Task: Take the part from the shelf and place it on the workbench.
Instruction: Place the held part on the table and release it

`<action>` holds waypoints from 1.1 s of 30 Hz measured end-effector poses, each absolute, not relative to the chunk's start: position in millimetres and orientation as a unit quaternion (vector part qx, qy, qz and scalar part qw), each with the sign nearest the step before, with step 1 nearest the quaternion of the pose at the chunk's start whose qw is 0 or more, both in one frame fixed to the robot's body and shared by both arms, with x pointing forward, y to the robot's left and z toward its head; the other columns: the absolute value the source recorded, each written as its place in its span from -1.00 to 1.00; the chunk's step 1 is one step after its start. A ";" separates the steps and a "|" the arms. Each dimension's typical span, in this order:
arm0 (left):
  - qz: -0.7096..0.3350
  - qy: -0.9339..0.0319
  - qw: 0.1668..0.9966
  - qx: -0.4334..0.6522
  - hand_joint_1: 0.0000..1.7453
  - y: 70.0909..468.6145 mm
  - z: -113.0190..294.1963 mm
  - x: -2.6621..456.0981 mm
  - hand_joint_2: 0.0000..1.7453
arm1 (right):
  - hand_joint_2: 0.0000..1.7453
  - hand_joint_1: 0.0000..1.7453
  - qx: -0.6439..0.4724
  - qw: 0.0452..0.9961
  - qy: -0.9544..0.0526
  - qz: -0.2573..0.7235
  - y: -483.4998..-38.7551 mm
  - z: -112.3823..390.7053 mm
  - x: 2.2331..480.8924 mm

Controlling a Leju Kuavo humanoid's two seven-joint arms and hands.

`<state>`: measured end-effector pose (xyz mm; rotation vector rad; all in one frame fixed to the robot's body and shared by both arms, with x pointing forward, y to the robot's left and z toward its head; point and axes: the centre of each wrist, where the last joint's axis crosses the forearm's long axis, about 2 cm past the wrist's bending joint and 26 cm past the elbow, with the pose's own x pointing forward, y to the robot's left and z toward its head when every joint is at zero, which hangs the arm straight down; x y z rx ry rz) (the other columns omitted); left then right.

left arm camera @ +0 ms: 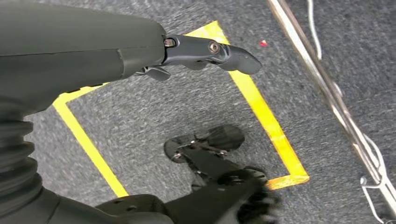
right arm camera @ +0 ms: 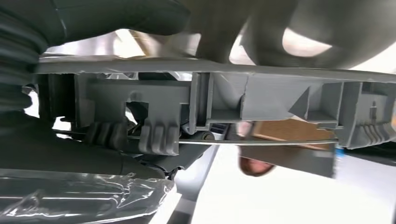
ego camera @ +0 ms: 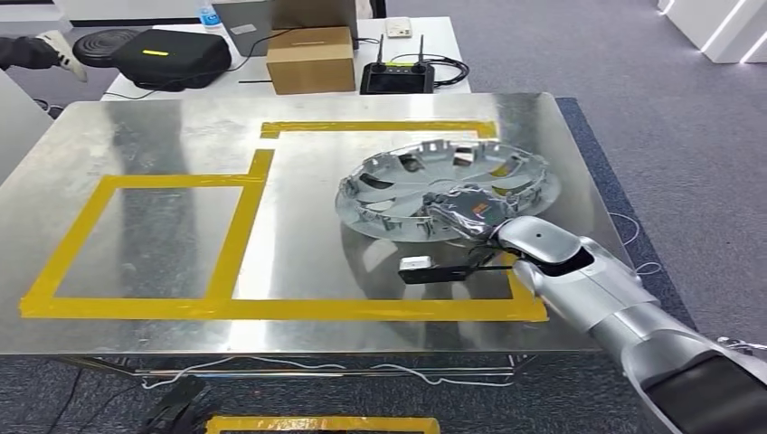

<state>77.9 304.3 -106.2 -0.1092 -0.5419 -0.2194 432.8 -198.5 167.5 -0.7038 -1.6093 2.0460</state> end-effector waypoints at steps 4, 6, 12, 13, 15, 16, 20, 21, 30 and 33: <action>-0.121 -0.275 0.952 -0.056 -1.00 303.9 -104.2 88.7 1.00 | 1.00 1.00 -0.221 0.217 -0.603 0.735 -171.1 170.3 428.0; -0.125 -0.277 0.951 -0.059 -1.00 303.2 -103.7 90.8 1.00 | 1.00 1.00 -0.206 0.217 -0.612 0.732 -159.6 171.6 425.5; -0.134 -0.284 0.947 -0.063 -1.00 303.9 -102.9 94.5 1.00 | 1.00 1.00 -0.180 0.222 -0.629 0.723 -144.1 166.9 417.8; -0.134 -0.285 0.947 -0.064 -1.00 303.8 -102.9 94.5 1.00 | 1.00 1.00 -0.178 0.223 -0.630 0.723 -143.4 165.8 416.9; -0.135 -0.288 0.946 -0.065 -1.00 303.6 -102.9 94.6 1.00 | 0.50 0.50 -0.176 0.225 -0.631 0.721 -142.7 165.5 416.5; -0.135 -0.291 0.945 -0.066 -1.00 303.6 -102.9 94.6 1.00 | 0.00 0.00 -0.175 0.227 -0.632 0.720 -142.5 165.2 416.3; -0.139 -0.298 0.942 -0.067 -1.00 305.9 -103.6 90.9 1.00 | -1.00 -1.00 -0.173 0.253 -0.625 0.718 -145.3 154.9 412.1; -0.141 -0.298 0.942 -0.067 -1.00 306.5 -103.9 89.7 1.00 | -1.00 -1.00 -0.173 0.262 -0.622 0.718 -146.7 151.4 410.8; -0.134 -0.296 0.945 -0.048 -1.00 312.3 -104.9 83.8 -1.00 | -1.00 -1.00 -0.181 0.344 -0.569 0.725 -166.8 125.5 404.3; -0.128 -0.294 0.946 -0.045 -1.00 311.1 -104.7 85.1 -1.00 | -1.00 -1.00 -0.190 0.377 -0.558 0.714 -173.4 125.5 407.1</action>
